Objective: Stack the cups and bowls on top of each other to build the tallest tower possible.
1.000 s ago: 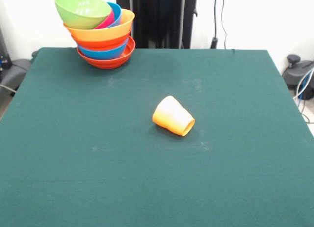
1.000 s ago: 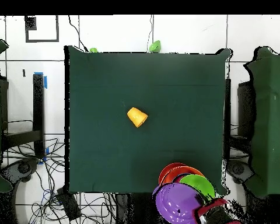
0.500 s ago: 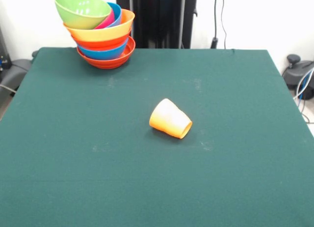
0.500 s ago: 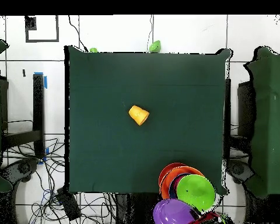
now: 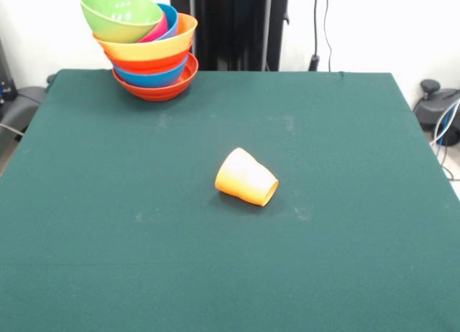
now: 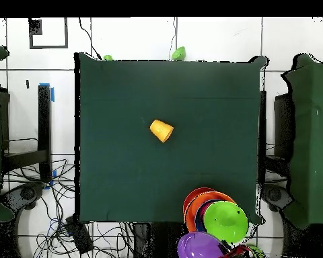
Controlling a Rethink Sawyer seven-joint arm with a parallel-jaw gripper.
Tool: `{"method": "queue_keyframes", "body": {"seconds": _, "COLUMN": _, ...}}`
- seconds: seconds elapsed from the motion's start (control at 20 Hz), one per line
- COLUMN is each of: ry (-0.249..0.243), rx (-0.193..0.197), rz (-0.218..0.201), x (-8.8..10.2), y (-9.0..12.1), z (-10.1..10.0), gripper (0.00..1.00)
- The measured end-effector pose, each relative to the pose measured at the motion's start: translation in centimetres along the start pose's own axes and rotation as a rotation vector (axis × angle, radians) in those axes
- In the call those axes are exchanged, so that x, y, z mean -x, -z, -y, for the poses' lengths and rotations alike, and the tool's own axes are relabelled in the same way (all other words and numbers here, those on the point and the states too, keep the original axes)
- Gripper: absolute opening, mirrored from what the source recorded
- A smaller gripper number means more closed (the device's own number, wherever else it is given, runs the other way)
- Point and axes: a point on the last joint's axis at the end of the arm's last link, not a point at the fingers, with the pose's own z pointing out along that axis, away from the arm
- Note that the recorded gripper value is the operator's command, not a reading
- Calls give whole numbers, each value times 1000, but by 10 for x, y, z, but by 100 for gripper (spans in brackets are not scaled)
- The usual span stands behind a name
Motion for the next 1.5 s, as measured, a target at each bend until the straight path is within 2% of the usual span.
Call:
{"method": "queue_keyframes", "body": {"seconds": 0.25, "ry": 17, "rx": -4, "rz": -14, "x": 3, "y": -8, "z": 1, "gripper": 0}}
{"method": "queue_keyframes", "body": {"seconds": 0.55, "ry": 35, "rx": -13, "rz": -15, "x": -8, "y": -25, "z": 7, "gripper": 0}}
{"method": "queue_keyframes", "body": {"seconds": 0.85, "ry": 40, "rx": -32, "rz": 27, "x": -4, "y": -36, "z": 21, "gripper": 0}}
{"method": "queue_keyframes", "body": {"seconds": 1.05, "ry": 26, "rx": -29, "rz": 46, "x": -4, "y": -41, "z": 26, "gripper": 0}}
{"method": "queue_keyframes", "body": {"seconds": 1.5, "ry": 22, "rx": -16, "rz": 59, "x": -9, "y": -52, "z": 27, "gripper": 0}}
